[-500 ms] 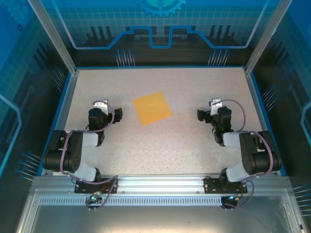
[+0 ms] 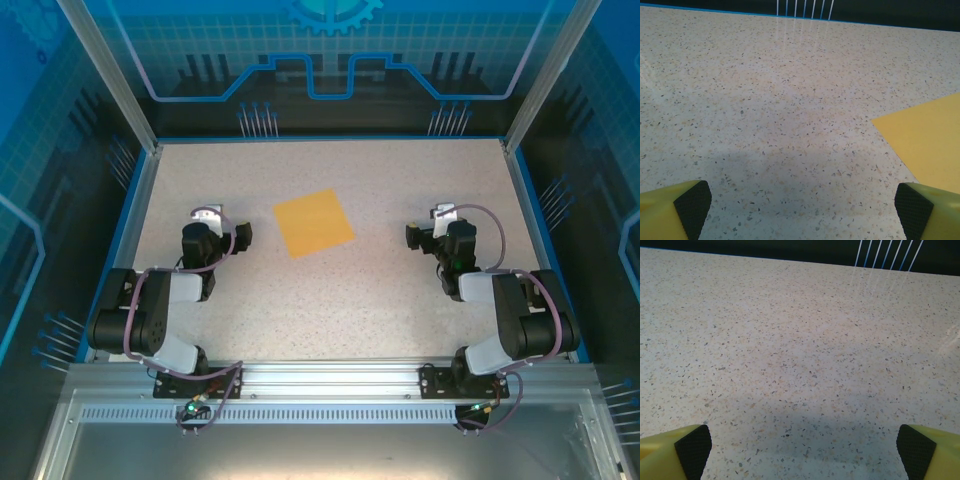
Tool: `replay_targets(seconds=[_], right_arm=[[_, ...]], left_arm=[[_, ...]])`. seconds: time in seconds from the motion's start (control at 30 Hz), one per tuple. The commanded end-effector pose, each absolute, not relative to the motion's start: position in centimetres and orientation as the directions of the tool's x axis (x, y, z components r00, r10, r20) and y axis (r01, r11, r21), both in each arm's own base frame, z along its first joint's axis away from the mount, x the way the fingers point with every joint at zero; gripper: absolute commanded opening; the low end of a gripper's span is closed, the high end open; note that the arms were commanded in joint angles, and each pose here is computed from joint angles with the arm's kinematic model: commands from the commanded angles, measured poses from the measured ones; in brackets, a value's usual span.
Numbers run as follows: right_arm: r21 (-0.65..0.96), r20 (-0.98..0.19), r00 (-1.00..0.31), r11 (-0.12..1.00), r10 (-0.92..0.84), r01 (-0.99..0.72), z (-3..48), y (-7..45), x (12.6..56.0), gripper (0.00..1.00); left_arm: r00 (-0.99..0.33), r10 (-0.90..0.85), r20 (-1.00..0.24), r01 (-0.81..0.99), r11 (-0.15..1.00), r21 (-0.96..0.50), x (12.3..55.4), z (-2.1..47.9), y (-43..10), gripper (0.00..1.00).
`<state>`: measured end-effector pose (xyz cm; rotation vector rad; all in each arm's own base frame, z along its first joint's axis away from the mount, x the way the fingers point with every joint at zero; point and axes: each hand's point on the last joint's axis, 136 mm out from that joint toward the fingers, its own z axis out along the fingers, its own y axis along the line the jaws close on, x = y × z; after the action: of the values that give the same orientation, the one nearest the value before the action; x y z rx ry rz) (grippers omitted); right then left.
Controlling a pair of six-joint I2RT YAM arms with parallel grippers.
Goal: Fold a paper plane with a square sheet of paper (pick it up from the middle)
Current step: Move the square sheet of paper to the center of the table.
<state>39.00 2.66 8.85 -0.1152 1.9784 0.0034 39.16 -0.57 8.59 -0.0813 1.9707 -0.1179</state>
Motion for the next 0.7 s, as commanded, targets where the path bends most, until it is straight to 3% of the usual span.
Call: replay_targets(seconds=[0.0,0.2,0.4,0.53,0.67], right_arm=[[-0.056,-0.921,-0.38,0.995,-0.084,-0.085,9.4,2.3,39.6,0.99],[-0.062,-0.919,-0.384,0.994,-0.091,-0.086,9.8,2.4,39.7,0.99],[-0.087,-0.871,-0.489,0.995,-0.049,0.054,13.8,1.2,40.4,0.99],[0.06,-0.804,-0.585,0.994,0.102,0.091,15.1,3.9,40.2,0.99],[0.036,-0.74,-0.671,0.999,0.038,0.017,15.5,10.4,41.4,0.99]], left_arm=[[-0.377,-0.09,-0.922,0.008,0.995,-0.1,39.7,9.2,-0.8,0.98],[-0.369,-0.097,-0.924,-0.013,0.995,-0.099,39.7,9.5,-0.4,0.98],[-0.368,-0.131,-0.92,-0.097,0.99,-0.103,39.1,12.0,0.9,0.98],[-0.396,-0.192,-0.898,-0.165,0.977,-0.136,38.9,13.7,1.6,0.99],[-0.459,-0.306,-0.834,-0.21,0.95,-0.233,39.2,15.7,1.2,0.99]])
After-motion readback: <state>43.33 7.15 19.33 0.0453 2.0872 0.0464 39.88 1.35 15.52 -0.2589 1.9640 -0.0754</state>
